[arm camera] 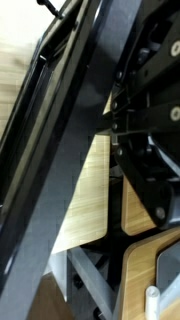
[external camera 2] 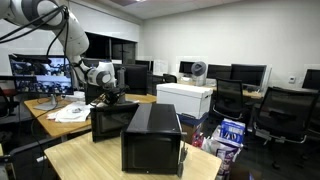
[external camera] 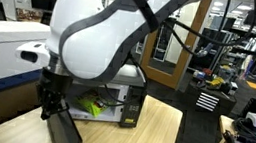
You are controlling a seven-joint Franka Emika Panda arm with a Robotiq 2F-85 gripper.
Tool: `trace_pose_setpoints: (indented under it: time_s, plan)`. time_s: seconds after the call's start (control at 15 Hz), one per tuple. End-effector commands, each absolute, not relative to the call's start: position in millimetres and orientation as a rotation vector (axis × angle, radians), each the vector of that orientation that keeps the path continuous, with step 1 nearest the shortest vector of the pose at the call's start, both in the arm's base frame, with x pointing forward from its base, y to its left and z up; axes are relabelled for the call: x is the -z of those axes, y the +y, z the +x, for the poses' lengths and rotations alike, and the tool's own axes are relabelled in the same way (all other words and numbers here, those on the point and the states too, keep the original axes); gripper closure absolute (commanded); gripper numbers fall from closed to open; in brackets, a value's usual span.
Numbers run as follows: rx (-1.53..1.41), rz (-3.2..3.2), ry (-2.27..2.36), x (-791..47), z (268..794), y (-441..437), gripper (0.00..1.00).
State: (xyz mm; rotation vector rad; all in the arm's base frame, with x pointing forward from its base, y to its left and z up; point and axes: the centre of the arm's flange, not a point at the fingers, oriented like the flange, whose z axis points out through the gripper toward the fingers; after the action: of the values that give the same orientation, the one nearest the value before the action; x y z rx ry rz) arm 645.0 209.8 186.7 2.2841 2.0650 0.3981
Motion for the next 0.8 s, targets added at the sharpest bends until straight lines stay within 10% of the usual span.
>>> trace_pose_setpoints:
  time_s: [0.0,0.73]
  plan:
    - [-0.349,2.294,1.928,-194.8,635.1,152.2,0.99]
    - [-0.055,2.262,1.681,-177.3,605.0,49.0,0.99]
